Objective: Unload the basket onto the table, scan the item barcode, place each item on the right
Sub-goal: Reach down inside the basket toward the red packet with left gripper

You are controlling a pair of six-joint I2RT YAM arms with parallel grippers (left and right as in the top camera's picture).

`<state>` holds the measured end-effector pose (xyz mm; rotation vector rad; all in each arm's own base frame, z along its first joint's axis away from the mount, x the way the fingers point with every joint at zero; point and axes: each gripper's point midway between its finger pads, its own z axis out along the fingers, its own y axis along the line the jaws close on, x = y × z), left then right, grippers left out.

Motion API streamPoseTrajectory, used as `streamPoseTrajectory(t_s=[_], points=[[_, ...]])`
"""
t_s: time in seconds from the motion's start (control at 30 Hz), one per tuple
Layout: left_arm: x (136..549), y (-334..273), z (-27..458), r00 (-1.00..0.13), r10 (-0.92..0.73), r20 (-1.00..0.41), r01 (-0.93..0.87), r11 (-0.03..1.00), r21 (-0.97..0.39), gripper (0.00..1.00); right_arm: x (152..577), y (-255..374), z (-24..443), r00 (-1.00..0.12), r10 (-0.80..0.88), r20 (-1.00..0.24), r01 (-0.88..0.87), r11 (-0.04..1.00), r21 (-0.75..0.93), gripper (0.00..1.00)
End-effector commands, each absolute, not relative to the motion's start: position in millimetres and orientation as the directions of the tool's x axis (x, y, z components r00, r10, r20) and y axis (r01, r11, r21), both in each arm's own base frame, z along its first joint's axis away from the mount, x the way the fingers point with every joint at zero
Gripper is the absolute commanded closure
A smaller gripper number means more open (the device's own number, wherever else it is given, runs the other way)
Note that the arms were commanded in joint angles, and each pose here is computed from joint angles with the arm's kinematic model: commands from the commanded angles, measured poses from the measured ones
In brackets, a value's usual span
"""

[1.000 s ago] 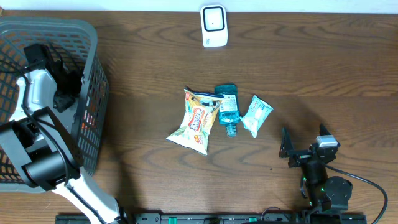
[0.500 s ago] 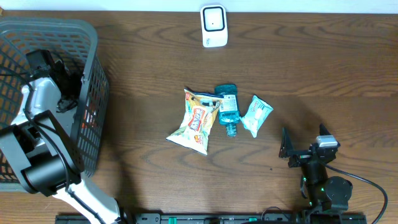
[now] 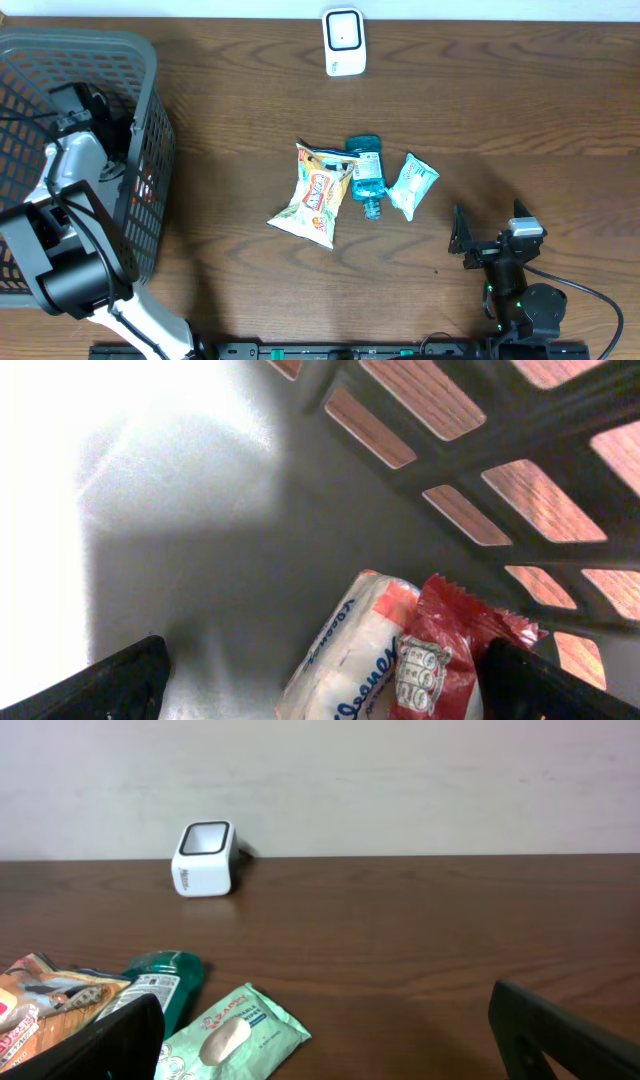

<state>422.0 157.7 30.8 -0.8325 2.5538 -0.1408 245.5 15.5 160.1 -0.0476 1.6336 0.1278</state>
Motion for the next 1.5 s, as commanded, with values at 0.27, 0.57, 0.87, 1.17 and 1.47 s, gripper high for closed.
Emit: streamPoseTrajectory(t_s=[0.27,0.57,0.87,1.17,1.47], points=[[377,129,-51,-0.778,-0.603,-0.176,-0.574,0.796,-0.192,0.00,245,17,160,-0.067,0.039,-0.997,-0.113,0.993,0.046,0.01],[366,126,-78,-0.775,-0.602,-0.191,-0.573,0.798,-0.188,0.00,245,17,160,-0.067,0.039,-0.997,-0.113,0.993,0.046,0.01],[361,124,-84,-0.775,-0.602,-0.194,-0.572,0.798,-0.189,0.00,245,16,160,-0.067,0.039,-0.997,-0.112,0.993,0.046,0.01],[361,124,-84,-0.775,-0.602,-0.193,-0.572,0.798,-0.189,0.00,245,16,160,-0.067,0.039,-0.997,-0.112,0.993,0.046,0.01],[358,122,-84,-0.777,-0.603,-0.182,-0.574,0.797,-0.186,0.00,245,17,160,-0.067,0.039,-0.997,-0.113,0.993,0.046,0.01]])
